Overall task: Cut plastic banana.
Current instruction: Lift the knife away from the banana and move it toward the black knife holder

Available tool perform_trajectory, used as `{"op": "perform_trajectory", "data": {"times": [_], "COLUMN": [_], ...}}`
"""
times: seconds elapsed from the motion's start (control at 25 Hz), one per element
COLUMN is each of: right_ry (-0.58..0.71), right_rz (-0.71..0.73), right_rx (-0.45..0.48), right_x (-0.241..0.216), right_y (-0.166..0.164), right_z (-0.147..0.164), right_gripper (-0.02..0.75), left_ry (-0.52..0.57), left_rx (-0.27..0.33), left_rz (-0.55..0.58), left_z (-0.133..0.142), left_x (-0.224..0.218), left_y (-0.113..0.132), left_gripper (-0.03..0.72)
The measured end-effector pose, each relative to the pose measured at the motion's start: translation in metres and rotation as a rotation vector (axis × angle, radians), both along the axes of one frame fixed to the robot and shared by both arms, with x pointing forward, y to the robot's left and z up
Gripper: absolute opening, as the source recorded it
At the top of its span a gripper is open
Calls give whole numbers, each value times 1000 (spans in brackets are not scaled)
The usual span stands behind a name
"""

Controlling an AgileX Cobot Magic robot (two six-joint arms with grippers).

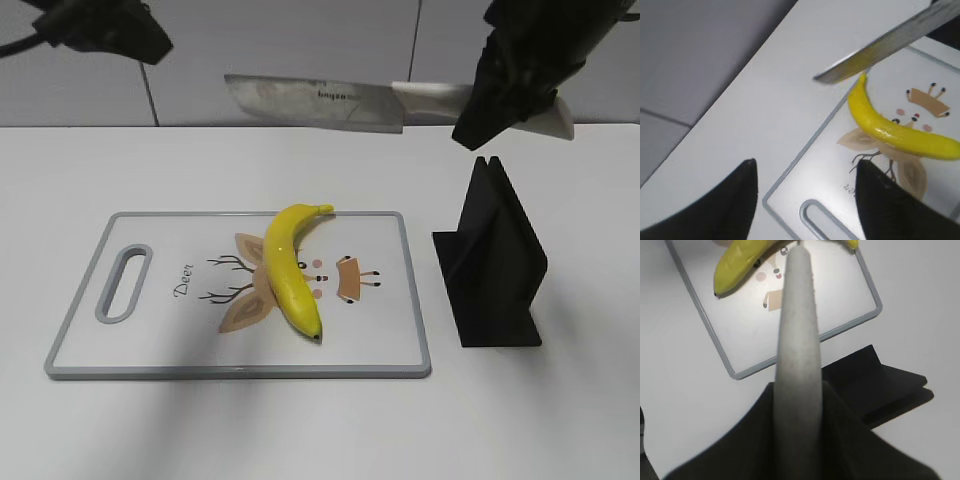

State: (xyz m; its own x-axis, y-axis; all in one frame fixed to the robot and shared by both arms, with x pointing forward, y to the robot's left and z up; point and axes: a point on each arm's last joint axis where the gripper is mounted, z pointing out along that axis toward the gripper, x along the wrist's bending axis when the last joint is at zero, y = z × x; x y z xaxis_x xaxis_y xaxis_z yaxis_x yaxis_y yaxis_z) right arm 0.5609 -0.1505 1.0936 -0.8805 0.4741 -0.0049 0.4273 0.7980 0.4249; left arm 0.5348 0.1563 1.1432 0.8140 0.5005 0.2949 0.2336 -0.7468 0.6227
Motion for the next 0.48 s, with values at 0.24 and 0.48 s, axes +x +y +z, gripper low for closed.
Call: {"op": "perform_trajectory", "data": {"times": [0.24,0.48], "right_ry": [52,65], "right_rz": [-177,-381], "right_rx": [50,69], "right_x": [-11,-24], "right_y": [-4,-15], "right_z": [15,33], "right_gripper": [179,179], "left_ry": [66,143], "left_rx": [-41,-101], "left_rz": [268,511], "left_z": [13,23], "left_x": [-6,-18], "left_y": [34,69], "left_gripper": [592,592]}}
